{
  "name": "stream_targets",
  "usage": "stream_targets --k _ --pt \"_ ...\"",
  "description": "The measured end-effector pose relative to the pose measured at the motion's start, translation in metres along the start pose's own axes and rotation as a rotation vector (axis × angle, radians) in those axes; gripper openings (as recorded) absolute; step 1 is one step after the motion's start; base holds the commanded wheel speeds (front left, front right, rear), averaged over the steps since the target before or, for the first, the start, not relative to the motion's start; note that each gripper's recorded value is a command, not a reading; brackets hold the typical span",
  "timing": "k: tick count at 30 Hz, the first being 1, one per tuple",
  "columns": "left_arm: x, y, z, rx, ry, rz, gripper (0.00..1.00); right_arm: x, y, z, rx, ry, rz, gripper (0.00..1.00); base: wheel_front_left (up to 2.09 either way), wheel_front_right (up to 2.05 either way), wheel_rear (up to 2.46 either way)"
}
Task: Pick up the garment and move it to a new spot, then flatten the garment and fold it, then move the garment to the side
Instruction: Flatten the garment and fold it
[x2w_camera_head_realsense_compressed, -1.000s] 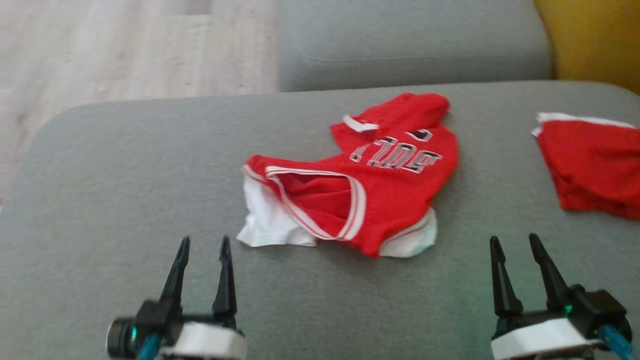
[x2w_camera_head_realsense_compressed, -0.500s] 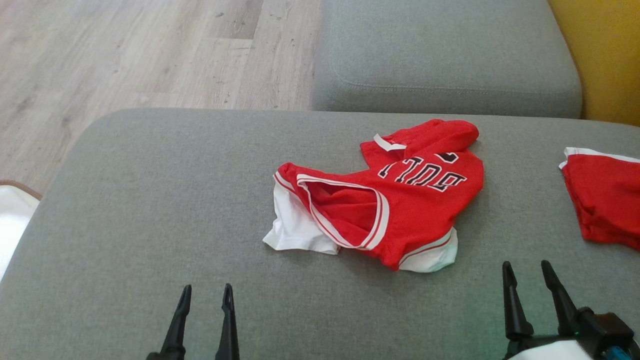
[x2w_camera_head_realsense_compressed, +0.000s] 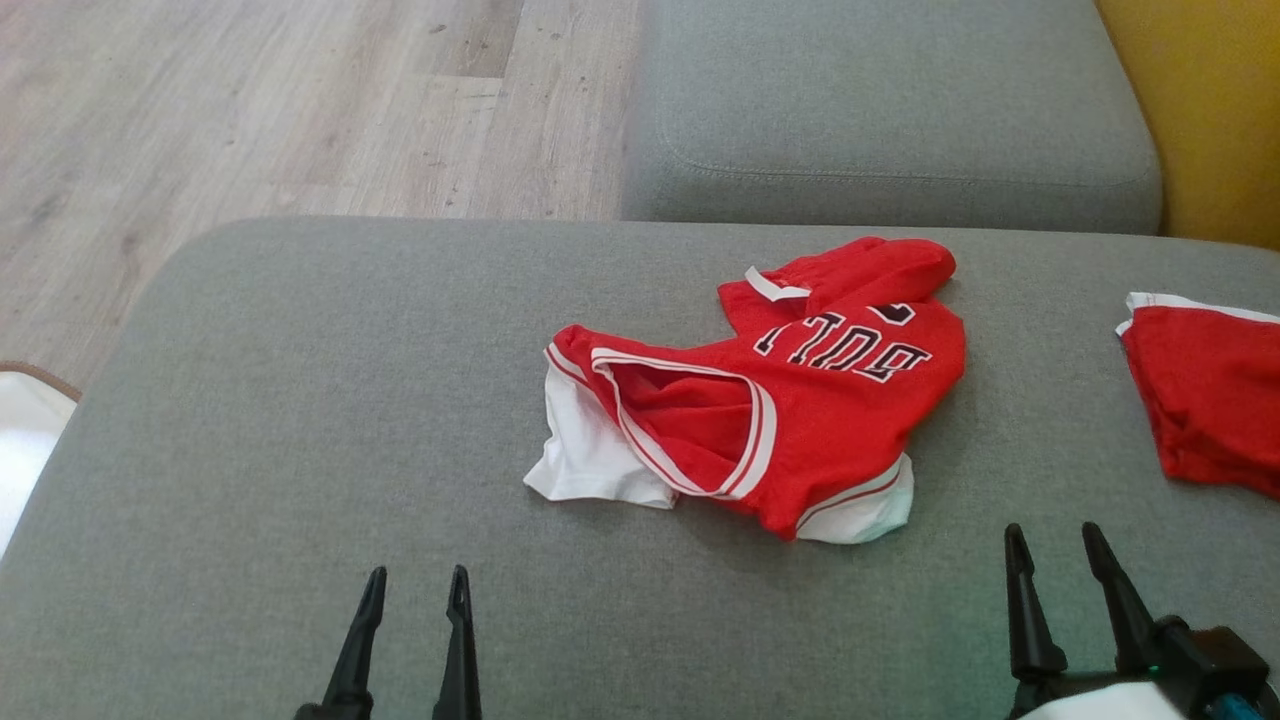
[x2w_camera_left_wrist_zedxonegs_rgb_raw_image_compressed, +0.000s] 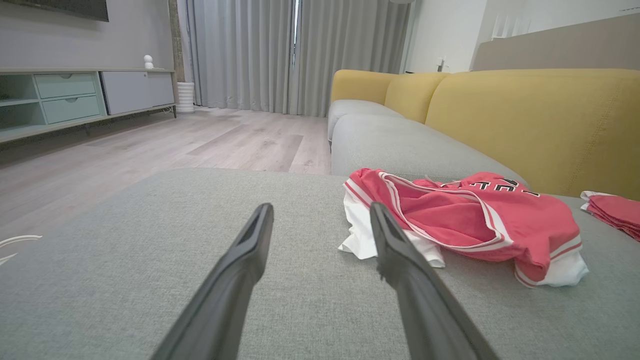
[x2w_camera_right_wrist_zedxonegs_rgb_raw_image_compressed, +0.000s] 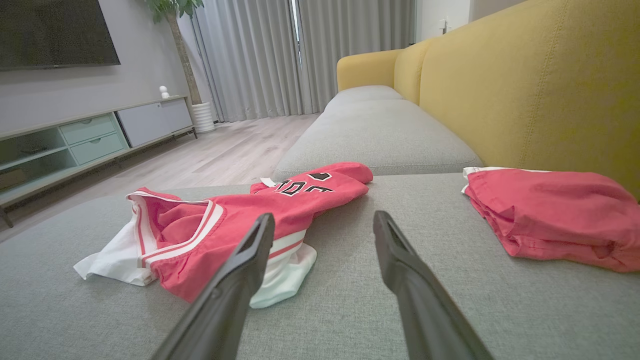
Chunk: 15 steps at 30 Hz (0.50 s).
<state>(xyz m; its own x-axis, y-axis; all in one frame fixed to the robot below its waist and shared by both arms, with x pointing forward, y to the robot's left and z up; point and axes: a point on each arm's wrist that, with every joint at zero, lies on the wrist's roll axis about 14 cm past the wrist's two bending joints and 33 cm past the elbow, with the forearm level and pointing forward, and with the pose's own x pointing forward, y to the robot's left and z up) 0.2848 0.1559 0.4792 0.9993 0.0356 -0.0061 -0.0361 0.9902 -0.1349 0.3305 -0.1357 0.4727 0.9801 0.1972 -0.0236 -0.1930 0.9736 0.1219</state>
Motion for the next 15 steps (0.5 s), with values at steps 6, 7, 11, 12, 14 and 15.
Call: stream_targets --k 6,7,11,12,14,15 --pt "0.001 -0.003 -0.001 0.002 0.003 -0.013 1.0 -0.001 -0.001 -0.001 0.001 0.003 -0.005 1.0 0.0 0.0 0.0" --pt "0.001 -0.003 -0.001 0.006 0.003 -0.015 1.0 -0.001 -0.001 -0.001 0.002 0.003 -0.005 1.0 0.0 0.0 0.0" --pt "0.003 -0.005 -0.002 0.013 0.008 -0.025 1.0 -0.002 -0.002 -0.003 0.003 0.007 -0.01 1.0 0.0 0.0 0.0" --pt "0.003 -0.007 -0.002 0.027 0.008 -0.033 1.0 -0.002 -0.003 -0.003 0.004 0.009 -0.01 1.0 0.0 0.0 0.0" --pt "0.005 -0.012 -0.002 0.042 0.009 -0.056 1.0 -0.003 -0.003 -0.004 0.005 0.013 -0.012 1.0 0.0 0.0 0.0" --pt "0.006 -0.015 -0.003 0.049 0.009 -0.068 1.0 -0.003 -0.003 -0.005 0.006 0.015 -0.014 1.0 0.0 0.0 0.0"
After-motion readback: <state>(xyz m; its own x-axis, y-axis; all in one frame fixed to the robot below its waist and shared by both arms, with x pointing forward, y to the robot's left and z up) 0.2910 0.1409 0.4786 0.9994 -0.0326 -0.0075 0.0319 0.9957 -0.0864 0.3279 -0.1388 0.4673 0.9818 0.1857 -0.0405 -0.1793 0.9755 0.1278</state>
